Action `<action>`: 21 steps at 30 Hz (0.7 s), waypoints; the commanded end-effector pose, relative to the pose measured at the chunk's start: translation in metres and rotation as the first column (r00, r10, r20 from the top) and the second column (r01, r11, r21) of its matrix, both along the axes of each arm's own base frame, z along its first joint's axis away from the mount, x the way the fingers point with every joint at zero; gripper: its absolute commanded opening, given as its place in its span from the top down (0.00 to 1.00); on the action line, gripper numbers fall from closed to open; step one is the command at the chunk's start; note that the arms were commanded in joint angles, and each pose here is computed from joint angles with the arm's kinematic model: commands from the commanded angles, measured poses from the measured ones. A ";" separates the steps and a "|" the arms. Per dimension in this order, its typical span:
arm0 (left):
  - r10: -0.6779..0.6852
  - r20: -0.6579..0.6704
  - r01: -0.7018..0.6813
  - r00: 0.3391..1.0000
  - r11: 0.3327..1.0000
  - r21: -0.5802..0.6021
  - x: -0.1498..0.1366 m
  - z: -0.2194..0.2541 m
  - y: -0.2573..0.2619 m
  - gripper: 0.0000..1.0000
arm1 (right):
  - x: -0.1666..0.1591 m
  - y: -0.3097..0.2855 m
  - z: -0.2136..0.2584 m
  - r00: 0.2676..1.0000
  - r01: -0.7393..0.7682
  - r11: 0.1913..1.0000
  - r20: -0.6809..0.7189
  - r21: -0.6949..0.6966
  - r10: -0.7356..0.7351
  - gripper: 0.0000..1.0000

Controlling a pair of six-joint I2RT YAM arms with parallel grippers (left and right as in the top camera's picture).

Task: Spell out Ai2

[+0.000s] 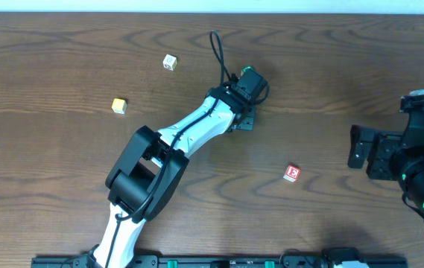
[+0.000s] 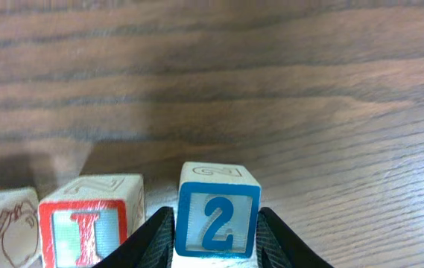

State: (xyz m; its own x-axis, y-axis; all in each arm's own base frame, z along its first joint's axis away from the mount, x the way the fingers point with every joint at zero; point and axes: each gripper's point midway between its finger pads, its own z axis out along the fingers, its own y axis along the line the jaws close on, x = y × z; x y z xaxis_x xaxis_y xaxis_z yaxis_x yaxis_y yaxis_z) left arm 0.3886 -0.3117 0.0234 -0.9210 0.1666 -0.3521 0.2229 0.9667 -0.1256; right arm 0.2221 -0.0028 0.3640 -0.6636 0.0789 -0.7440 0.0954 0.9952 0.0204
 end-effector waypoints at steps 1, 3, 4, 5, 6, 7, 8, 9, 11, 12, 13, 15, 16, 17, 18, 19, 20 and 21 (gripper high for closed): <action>-0.018 0.030 0.017 0.999 1.000 0.023 0.009 -0.001 0.001 0.62 | 0.000 -0.003 0.005 1.000 0.026 1.000 0.016 0.003 -0.026 0.01; -0.015 0.047 0.014 0.999 1.000 0.028 0.012 0.000 0.001 0.61 | 0.000 -0.003 0.005 1.000 0.025 1.000 0.016 0.004 -0.025 0.01; -0.022 0.055 0.020 0.998 0.999 0.026 0.013 0.001 0.000 0.61 | 0.000 -0.003 0.005 1.000 0.025 1.000 0.016 0.004 -0.025 0.01; -0.024 0.064 0.022 0.998 0.999 0.025 0.015 0.002 0.000 0.61 | 0.000 -0.003 0.005 1.000 0.025 1.000 0.016 0.004 -0.025 0.01; -0.023 0.069 0.021 0.997 0.999 0.025 0.016 0.002 0.000 0.61 | 0.000 -0.003 0.005 1.000 0.025 1.000 0.016 0.004 -0.025 0.01; -0.021 0.073 0.019 0.997 0.999 0.026 0.017 0.003 0.000 0.61 | 0.000 -0.003 0.005 1.000 0.025 1.000 0.015 0.003 -0.025 0.01; -0.021 0.076 0.019 0.997 1.000 0.024 0.018 0.003 -0.001 0.61 | 0.000 -0.003 0.005 1.000 0.025 1.000 0.016 0.004 -0.025 0.01; -0.020 0.080 0.019 0.997 1.000 0.021 0.019 0.004 -0.001 0.60 | 0.000 -0.003 0.005 1.000 0.025 1.000 0.017 0.004 -0.025 0.01; -0.019 0.091 0.017 0.996 1.000 0.017 0.021 0.006 -0.002 0.58 | 0.001 -0.003 0.005 1.000 0.025 1.000 0.018 0.004 -0.025 0.01; -0.020 0.100 0.018 0.995 1.000 0.016 0.024 0.009 -0.003 0.57 | 0.001 -0.003 0.006 0.999 0.025 1.000 0.020 0.004 -0.025 0.01; -0.027 0.111 0.026 0.993 1.000 0.015 0.027 0.013 -0.005 0.56 | 0.002 -0.003 0.006 0.999 0.025 1.000 0.023 0.004 -0.025 0.01; -0.037 0.137 0.036 0.990 0.999 0.010 0.035 0.024 -0.007 0.57 | 0.003 -0.003 0.007 0.999 0.025 1.000 0.028 0.005 -0.025 0.01; -0.025 0.154 0.023 0.988 1.000 0.014 0.041 0.033 -0.006 0.57 | 0.005 -0.003 0.006 0.999 0.025 1.000 0.029 0.004 -0.026 0.01; -0.008 0.173 0.004 0.985 1.000 0.025 0.048 0.044 -0.002 0.57 | 0.008 -0.003 0.006 0.999 0.025 1.000 0.028 0.004 -0.026 0.01; 0.022 0.194 -0.029 0.981 0.999 0.029 0.057 0.060 0.005 0.57 | 0.013 -0.003 0.004 0.999 0.025 1.000 0.020 0.003 -0.025 0.01; 0.040 0.207 -0.046 0.978 0.999 0.022 0.063 0.074 0.009 0.57 | 0.018 -0.002 0.000 1.000 0.024 1.000 0.009 0.003 -0.024 0.01; 0.057 0.217 -0.061 0.974 0.998 0.012 0.069 0.088 0.014 0.57 | 0.022 -0.001 -0.004 1.000 0.021 1.000 -0.004 0.005 -0.021 0.03; 0.085 0.232 -0.085 0.969 0.996 -0.009 0.077 0.112 0.025 0.58 | 0.033 0.003 -0.014 0.999 0.008 1.000 -0.038 0.014 -0.007 0.07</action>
